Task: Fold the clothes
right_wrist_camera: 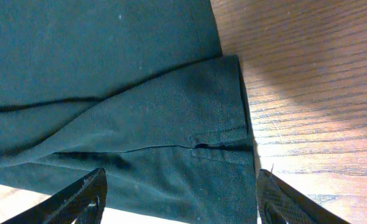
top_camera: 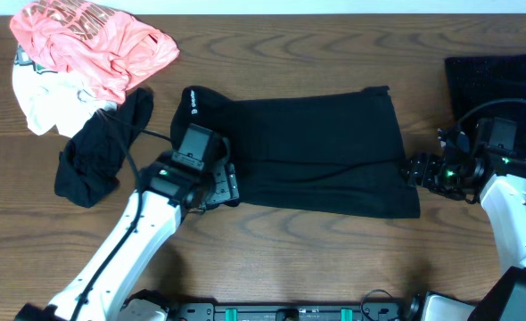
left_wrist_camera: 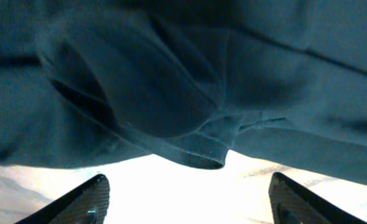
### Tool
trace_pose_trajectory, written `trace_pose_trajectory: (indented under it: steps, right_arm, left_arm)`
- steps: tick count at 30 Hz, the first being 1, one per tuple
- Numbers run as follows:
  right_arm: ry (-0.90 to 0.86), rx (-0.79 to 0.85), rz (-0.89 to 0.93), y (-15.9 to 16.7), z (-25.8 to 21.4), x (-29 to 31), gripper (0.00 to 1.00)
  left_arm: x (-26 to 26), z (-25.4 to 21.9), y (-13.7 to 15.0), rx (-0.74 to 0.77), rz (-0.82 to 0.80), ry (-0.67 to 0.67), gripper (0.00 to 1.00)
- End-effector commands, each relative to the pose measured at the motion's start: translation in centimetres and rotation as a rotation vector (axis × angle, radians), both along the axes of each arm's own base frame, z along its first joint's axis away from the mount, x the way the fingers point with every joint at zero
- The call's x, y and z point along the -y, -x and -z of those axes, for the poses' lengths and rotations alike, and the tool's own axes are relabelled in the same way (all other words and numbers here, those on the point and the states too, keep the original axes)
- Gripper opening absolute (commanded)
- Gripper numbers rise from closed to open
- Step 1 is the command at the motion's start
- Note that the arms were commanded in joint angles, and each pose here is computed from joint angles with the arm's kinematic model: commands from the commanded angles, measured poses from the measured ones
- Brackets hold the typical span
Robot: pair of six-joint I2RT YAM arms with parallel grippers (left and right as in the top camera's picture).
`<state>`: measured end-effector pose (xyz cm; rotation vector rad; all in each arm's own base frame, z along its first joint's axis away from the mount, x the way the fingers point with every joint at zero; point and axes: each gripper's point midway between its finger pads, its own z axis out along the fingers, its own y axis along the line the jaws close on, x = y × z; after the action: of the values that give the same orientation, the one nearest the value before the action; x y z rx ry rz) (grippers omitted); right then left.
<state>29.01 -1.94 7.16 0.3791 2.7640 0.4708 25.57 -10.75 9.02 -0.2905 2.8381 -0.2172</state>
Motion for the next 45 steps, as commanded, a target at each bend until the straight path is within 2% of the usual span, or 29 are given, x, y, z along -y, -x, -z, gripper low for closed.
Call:
trace_pose_trajectory:
  steps: [1, 4, 16, 20, 29, 36, 45]
  right_arm:
    - [0.0, -0.007, -0.021, 0.2, 0.3, -0.3, 0.75]
    - [0.0, -0.009, -0.021, 0.2, 0.3, -0.3, 0.75]
    - [-0.002, -0.016, -0.021, 0.4, 0.3, -0.4, 0.75]
    - [-0.002, -0.015, -0.021, 0.4, 0.3, -0.4, 0.75]
    - [-0.002, -0.016, -0.021, 0.4, 0.3, -0.4, 0.76]
    - [-0.002, -0.016, -0.021, 0.4, 0.3, -0.4, 0.77]
    - [-0.002, -0.016, -0.021, 0.4, 0.3, -0.4, 0.79]
  left_arm:
    - [0.5, 1.5, 0.4, -0.048, -0.094, 0.01, 0.77]
    - [0.9, 2.4, 0.3, -0.069, -0.108, 0.007, 0.72]
    - [1.3, 7.0, 0.2, -0.183, -0.167, -0.037, 0.64]
    - [1.5, 7.5, -0.2, -0.179, -0.166, -0.035, 0.59]
    - [2.3, 7.2, -1.8, -0.116, -0.163, 0.001, 0.4]
    - [2.8, 6.3, -2.7, -0.081, -0.126, 0.012, 0.12]
    - [3.1, 1.4, -3.4, 0.018, -0.062, 0.042, 0.1]
